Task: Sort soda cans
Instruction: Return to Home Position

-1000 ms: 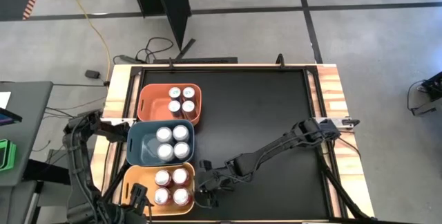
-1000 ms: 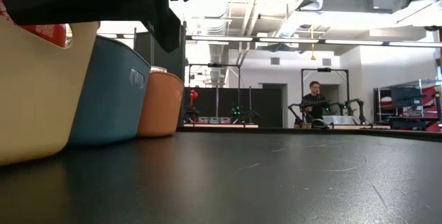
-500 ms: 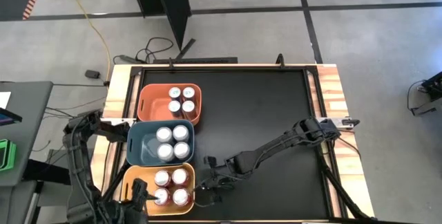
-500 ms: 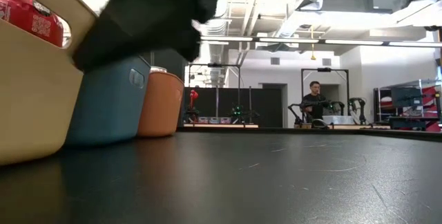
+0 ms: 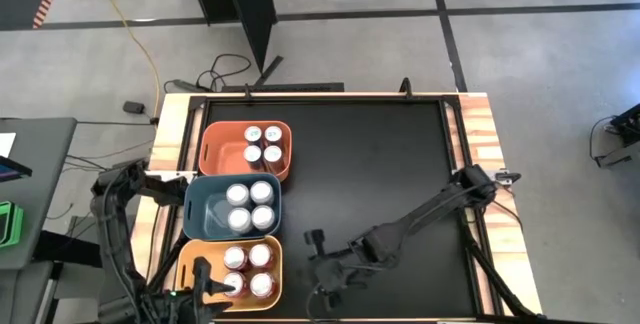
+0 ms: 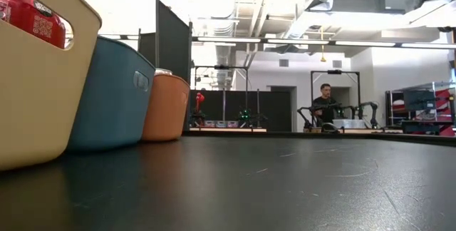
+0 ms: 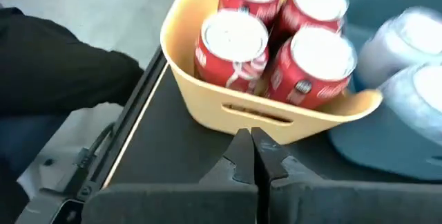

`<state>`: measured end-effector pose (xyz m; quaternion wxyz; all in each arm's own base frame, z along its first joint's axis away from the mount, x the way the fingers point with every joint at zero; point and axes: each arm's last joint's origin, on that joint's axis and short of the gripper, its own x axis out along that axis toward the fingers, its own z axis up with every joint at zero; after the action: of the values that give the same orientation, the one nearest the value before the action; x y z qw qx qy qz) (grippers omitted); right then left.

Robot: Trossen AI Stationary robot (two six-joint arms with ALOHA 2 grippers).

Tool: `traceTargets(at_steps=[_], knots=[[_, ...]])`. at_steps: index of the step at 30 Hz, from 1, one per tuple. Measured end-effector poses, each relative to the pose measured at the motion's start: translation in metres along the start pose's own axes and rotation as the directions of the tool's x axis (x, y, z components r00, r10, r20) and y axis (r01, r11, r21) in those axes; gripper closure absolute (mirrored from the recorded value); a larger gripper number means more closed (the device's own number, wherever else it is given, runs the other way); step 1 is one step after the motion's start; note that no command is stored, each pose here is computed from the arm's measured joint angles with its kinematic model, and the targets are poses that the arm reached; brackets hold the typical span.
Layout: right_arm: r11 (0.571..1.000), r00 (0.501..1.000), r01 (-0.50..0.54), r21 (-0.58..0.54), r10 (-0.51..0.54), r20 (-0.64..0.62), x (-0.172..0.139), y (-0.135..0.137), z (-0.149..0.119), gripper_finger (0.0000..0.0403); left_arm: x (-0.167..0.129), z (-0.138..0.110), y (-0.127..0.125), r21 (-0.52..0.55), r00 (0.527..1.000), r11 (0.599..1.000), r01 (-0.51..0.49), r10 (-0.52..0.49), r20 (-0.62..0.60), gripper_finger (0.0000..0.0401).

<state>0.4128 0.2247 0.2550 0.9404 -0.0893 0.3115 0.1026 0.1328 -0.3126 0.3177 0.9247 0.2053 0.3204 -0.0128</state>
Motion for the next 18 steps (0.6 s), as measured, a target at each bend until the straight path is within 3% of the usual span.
traceTargets(at_steps=[6, 13, 18], knots=[[0.999, 0.995, 0.013, -0.049, -0.008, 0.099, -0.022, 0.004, 0.017, 0.0403, 0.02, -0.01, -0.02, 0.006, 0.997, 0.999, 0.045, -0.045, 0.068, 0.0384], [0.995, 0.976, 0.003, -0.095, 0.018, 0.215, -0.024, 0.006, 0.028, 0.0403, 0.061, -0.003, -0.029, 0.043, 0.967, 0.978, 0.206, -0.21, 0.141, 0.04], [0.989, 0.963, 0.002, -0.147, 0.037, 0.268, -0.025, 0.006, 0.033, 0.0403, 0.086, 0.007, -0.013, 0.127, 0.911, 0.943, 0.307, -0.33, 0.248, 0.04]])
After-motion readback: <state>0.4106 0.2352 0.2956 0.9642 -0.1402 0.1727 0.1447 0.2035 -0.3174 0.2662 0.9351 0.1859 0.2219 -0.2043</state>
